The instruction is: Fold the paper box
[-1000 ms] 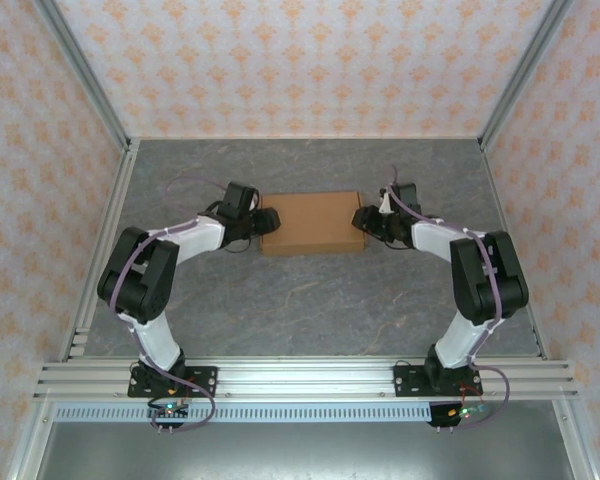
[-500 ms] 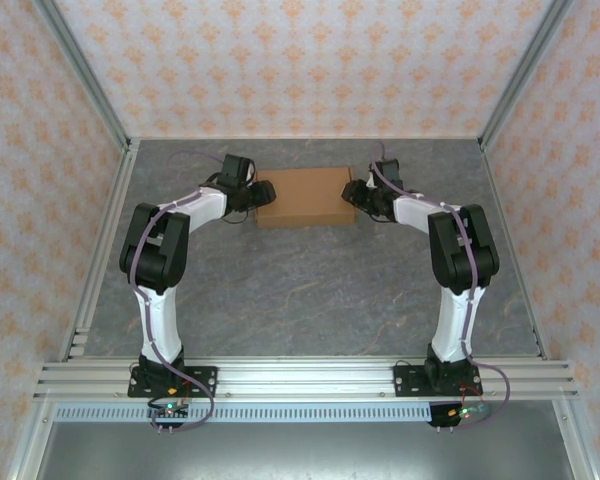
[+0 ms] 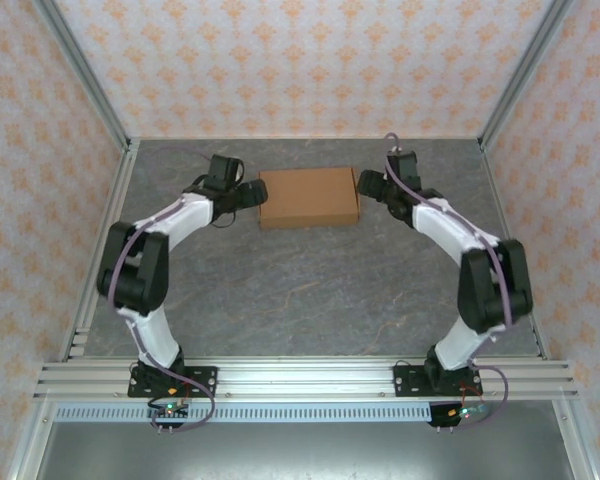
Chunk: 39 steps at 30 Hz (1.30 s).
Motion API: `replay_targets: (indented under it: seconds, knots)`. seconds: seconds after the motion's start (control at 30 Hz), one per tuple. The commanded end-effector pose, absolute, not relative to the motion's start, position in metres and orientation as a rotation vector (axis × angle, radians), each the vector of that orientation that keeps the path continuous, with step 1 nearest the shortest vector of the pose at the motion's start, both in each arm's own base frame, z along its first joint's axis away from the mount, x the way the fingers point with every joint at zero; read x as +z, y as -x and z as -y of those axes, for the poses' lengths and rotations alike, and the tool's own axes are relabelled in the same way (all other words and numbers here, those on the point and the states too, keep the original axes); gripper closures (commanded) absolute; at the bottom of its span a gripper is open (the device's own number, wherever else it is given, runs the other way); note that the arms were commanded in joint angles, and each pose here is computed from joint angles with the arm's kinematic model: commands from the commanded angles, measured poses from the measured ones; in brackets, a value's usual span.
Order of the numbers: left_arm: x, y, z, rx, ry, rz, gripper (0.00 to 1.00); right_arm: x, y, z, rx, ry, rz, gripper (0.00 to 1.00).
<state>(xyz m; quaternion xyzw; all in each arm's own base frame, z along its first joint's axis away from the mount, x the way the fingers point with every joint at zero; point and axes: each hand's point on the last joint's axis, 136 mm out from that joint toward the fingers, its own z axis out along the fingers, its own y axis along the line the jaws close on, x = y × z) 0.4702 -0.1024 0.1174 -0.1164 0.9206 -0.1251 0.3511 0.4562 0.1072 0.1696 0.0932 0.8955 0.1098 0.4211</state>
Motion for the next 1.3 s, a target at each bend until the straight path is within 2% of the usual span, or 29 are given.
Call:
replay_targets:
  seconds: [0.0, 0.1, 0.2, 0.3, 0.4, 0.63, 0.97, 1.07, 1.27]
  knots:
    - [0.163, -0.449, 0.063, -0.127, 0.301, -2.22, 0.1, 0.198, -0.426, -0.053, -0.058, -0.227, -2.15, 0.22]
    - [0.172, -0.411, 0.03, 0.016, 0.346, -2.103, 0.06, 0.221, -0.397, -0.017, -0.224, -0.265, -2.026, 0.18]
    - [0.173, -0.373, -0.004, 0.17, 0.415, -1.995, 0.0, 0.213, -0.375, 0.013, -0.321, -0.328, -1.961, 0.1]
    - [0.175, -0.34, -0.035, 0.311, 0.513, -1.907, 0.0, 0.202, -0.358, 0.034, -0.389, -0.372, -1.894, 0.01]
    - [0.174, -0.322, -0.049, 0.369, 0.532, -1.842, 0.0, 0.182, -0.347, 0.048, -0.456, -0.385, -1.864, 0.01]
    - [0.139, -0.34, -0.052, 0.385, 0.39, -1.891, 0.0, 0.13, -0.344, 0.048, -0.387, -0.36, -1.881, 0.01]
    - [0.122, -0.368, -0.052, 0.328, 0.342, -1.876, 0.0, 0.126, -0.369, 0.013, -0.145, -0.217, -1.839, 0.01]
    - [0.109, -0.378, -0.051, 0.26, 0.337, -1.895, 0.0, 0.108, -0.38, 0.007, -0.131, -0.176, -1.883, 0.01]
    - [0.093, -0.393, -0.022, 0.146, 0.149, -1.977, 0.0, 0.093, -0.385, 0.007, -0.094, -0.17, -1.901, 0.01]
